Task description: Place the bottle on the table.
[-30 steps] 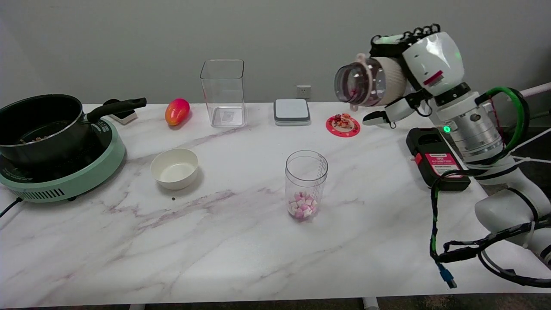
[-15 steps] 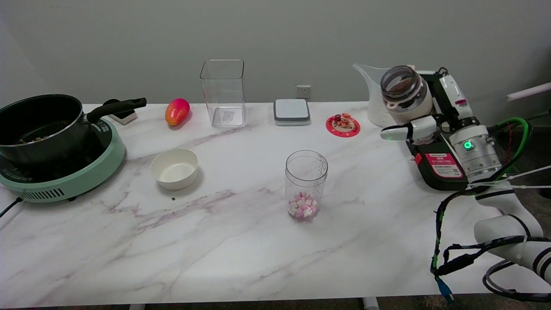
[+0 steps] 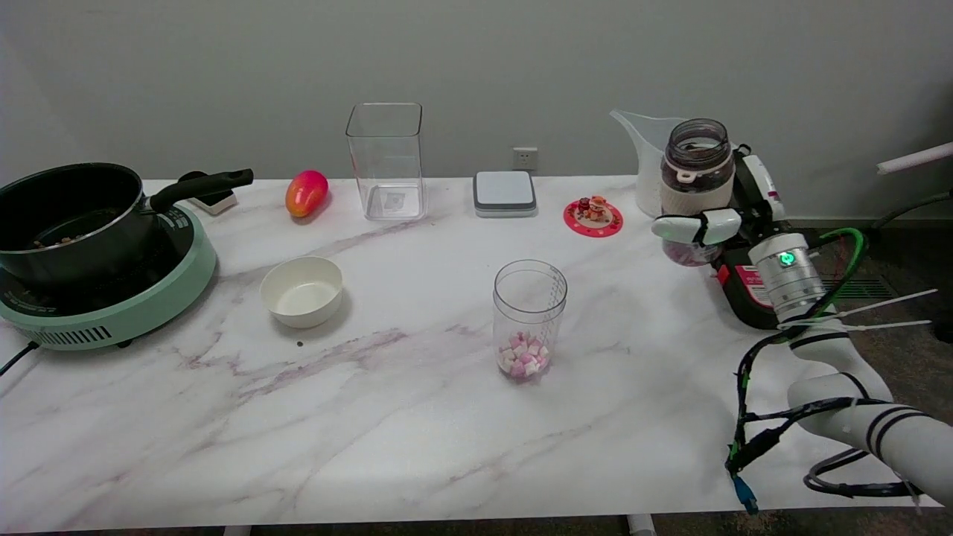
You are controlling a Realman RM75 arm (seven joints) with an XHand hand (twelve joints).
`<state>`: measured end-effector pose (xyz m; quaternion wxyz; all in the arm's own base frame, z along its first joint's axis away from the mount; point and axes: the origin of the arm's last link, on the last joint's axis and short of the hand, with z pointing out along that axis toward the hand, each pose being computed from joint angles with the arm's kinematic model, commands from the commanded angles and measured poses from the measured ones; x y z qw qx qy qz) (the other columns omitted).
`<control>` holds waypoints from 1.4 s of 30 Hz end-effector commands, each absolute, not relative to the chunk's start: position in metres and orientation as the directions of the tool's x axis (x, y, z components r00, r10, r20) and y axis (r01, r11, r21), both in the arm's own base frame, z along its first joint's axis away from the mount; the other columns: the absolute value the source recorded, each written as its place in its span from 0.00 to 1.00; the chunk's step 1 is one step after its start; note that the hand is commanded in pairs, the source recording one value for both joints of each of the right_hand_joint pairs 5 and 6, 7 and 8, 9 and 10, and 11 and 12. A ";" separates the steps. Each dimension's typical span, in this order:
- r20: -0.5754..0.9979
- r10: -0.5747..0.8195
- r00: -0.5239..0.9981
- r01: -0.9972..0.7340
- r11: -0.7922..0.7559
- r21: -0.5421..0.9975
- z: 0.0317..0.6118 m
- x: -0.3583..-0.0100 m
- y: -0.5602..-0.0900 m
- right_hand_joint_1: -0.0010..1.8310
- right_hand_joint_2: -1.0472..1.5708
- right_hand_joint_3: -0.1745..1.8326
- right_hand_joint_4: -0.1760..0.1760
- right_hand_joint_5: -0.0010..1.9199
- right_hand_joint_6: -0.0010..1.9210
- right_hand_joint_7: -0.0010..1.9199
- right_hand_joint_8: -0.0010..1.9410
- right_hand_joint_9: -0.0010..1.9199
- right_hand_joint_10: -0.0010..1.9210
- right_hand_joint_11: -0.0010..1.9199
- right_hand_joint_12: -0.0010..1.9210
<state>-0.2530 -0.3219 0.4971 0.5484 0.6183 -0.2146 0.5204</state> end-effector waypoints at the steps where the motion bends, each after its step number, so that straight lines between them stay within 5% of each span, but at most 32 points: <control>1: 0.983 0.138 0.122 -0.909 -0.381 0.167 0.425 -0.266 -0.392 0.80 0.87 0.27 0.50 0.93 0.93 0.93 0.92 0.81 0.81 0.70 0.70; 22: 0.997 0.037 0.069 -0.952 -0.296 0.077 0.334 -0.294 -0.422 0.79 0.88 0.26 0.50 0.94 0.94 0.93 0.92 0.81 0.81 0.71 0.71; 42: 0.969 0.122 0.216 -0.943 -0.232 0.240 0.350 -0.302 -0.420 0.77 0.85 0.27 0.50 0.93 0.93 0.91 0.90 0.79 0.79 0.69 0.69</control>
